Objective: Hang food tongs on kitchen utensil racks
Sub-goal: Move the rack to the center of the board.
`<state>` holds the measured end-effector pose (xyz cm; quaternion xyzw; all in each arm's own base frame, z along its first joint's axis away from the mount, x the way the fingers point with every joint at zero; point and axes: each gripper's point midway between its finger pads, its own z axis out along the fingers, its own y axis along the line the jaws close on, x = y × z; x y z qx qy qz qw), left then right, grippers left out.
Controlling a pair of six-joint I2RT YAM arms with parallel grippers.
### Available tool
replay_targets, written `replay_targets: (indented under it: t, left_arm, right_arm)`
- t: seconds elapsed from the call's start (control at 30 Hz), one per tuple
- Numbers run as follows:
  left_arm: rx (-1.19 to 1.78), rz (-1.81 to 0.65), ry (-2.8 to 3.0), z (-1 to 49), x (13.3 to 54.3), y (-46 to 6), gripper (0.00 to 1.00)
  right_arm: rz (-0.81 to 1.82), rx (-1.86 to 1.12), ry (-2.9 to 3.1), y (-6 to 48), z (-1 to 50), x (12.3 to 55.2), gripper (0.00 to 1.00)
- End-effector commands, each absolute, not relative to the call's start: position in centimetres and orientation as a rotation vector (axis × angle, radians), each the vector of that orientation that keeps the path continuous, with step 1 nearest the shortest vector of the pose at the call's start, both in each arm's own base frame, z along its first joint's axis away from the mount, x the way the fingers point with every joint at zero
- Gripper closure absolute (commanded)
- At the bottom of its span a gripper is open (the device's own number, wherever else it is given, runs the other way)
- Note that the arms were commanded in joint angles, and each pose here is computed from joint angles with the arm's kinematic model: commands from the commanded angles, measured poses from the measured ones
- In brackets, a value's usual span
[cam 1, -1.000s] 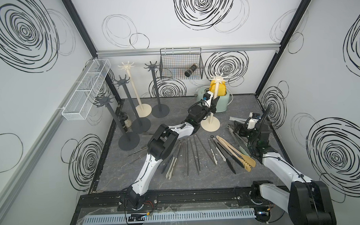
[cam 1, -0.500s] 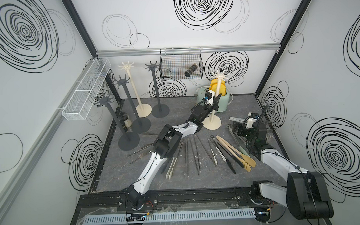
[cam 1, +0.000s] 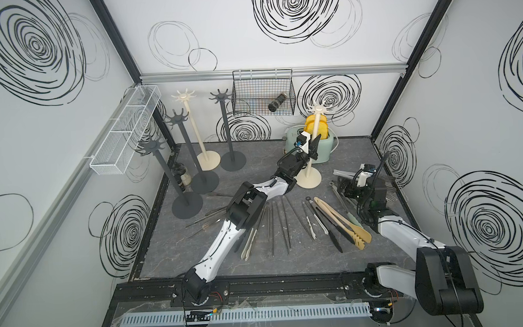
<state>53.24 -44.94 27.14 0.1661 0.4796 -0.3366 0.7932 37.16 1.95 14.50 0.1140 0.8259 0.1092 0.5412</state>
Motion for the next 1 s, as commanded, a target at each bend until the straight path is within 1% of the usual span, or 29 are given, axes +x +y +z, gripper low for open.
replay_targets:
  t: [0.0, 0.1, 0.33, 0.6, 0.67, 0.7, 0.73, 0.77, 0.8, 0.87, 0.97]
  left_arm:
    - [0.33, -0.679, 1.039, 26.3, 53.3, -43.4, 1.0]
    - [0.328, -0.673, 1.021, 26.9, 52.8, -43.0, 1.0]
    - [0.322, -0.663, 0.971, 29.0, 53.1, -42.7, 1.0]
    - [0.366, -0.663, 0.988, 28.7, 52.9, -42.7, 1.0]
    - [0.384, -0.665, 0.987, 28.5, 52.6, -42.7, 0.85]
    - [0.385, -0.666, 0.987, 28.4, 52.5, -42.6, 0.75]
    - [0.385, -0.668, 0.987, 28.4, 52.5, -42.5, 0.61]
    - [0.385, -0.671, 0.986, 28.4, 52.4, -42.5, 0.52]
    - [0.384, -0.673, 0.988, 28.4, 52.4, -42.4, 0.47]
    - [0.381, -0.674, 0.989, 28.4, 52.3, -42.3, 0.33]
    - [0.374, -0.671, 0.984, 28.8, 52.1, -42.0, 0.18]
  right_arm:
    - [0.276, 0.274, 1.907, 2.0, 16.3, 38.1, 0.01]
    - [0.28, 0.278, 1.906, 2.0, 16.3, 38.1, 0.01]
    - [0.281, 0.283, 1.899, 2.0, 16.2, 38.0, 0.01]
    - [0.283, 0.281, 1.94, 2.3, 15.3, 38.8, 0.0]
    - [0.281, 0.276, 1.945, 2.4, 15.2, 38.8, 0.0]
    - [0.282, 0.273, 1.943, 2.5, 15.3, 38.8, 0.0]
    - [0.28, 0.272, 1.942, 2.5, 15.3, 38.8, 0.0]
    - [0.277, 0.272, 1.939, 2.4, 15.4, 38.8, 0.0]
    - [0.274, 0.27, 1.938, 2.4, 15.5, 38.8, 0.0]
    - [0.273, 0.269, 1.937, 2.4, 15.7, 38.8, 0.0]
    - [0.275, 0.264, 1.936, 2.4, 15.7, 38.8, 0.01]
